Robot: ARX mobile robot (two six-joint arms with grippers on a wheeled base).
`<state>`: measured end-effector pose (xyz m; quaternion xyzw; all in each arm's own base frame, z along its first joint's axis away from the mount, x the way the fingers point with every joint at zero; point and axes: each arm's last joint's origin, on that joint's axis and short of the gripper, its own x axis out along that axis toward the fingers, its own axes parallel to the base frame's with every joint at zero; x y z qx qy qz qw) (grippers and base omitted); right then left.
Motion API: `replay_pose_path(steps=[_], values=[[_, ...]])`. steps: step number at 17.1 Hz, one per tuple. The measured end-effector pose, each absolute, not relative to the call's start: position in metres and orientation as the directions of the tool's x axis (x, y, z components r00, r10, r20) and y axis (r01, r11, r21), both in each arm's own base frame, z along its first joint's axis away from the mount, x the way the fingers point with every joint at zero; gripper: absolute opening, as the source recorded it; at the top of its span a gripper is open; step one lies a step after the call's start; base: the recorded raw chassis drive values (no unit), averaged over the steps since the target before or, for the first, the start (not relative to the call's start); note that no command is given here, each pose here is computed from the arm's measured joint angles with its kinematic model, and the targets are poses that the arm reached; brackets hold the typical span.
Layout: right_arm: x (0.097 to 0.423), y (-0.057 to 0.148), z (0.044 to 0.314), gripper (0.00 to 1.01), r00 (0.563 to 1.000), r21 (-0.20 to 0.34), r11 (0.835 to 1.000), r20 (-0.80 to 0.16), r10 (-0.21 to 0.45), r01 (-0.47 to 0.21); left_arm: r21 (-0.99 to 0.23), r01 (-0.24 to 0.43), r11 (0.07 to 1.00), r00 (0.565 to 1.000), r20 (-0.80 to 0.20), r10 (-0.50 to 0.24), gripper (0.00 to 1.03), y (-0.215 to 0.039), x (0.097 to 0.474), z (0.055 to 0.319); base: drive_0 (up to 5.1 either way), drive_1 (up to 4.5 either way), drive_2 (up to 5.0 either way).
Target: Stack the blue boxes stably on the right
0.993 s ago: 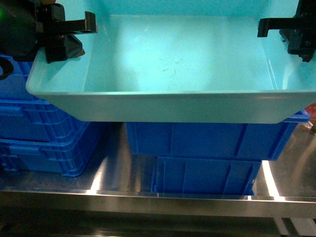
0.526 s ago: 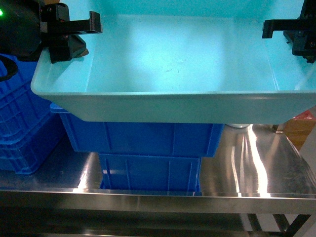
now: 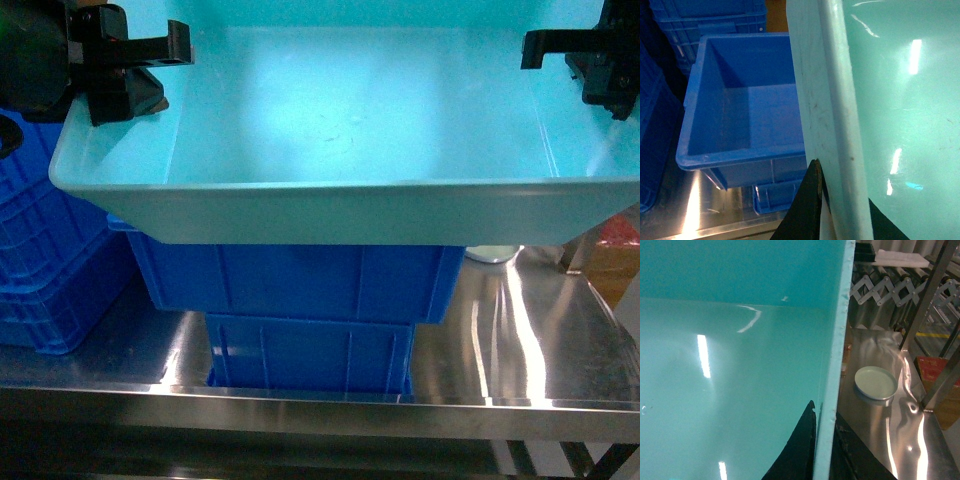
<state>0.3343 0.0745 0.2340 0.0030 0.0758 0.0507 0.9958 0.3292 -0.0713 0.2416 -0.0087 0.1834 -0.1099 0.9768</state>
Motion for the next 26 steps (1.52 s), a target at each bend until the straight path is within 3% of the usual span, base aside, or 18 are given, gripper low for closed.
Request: replay_pose_path(steps=[10, 15, 21, 26], values=[[0.3343, 0.0742, 0.2335, 0.07, 0.983, 0.013, 0.995, -0.155, 0.1, -0.099, -0.057, 0.212, 0.976, 0.908, -0.357, -0.218, 0.05, -0.0716, 0.3291, 0.2416, -0.1, 3.98, -4.2], [0.3344, 0.0742, 0.2344, 0.07, 0.984, 0.013, 0.995, -0.149, 0.1, -0.099, -0.057, 0.212, 0.976, 0.911, -0.351, -0.218, 0.05, -0.0718, 0.33, 0.2417, 0.0, 0.0, 0.0], [0.3343, 0.0741, 0.2334, 0.07, 0.983, 0.013, 0.995, -0.157, 0.099, -0.098, -0.057, 0.212, 0.976, 0.907, -0.359, -0.218, 0.05, -0.0722, 0.3293, 0.2409, -4.5, 4.03, 0.7], [0.3339, 0.0762, 0.2338, 0.07, 0.983, 0.013, 0.994, -0.153, 0.105, -0.105, -0.058, 0.211, 0.976, 0.908, -0.359, -0.218, 0.05, -0.0702, 0.3296, 0.2409, -0.1, -0.07, -0.1]])
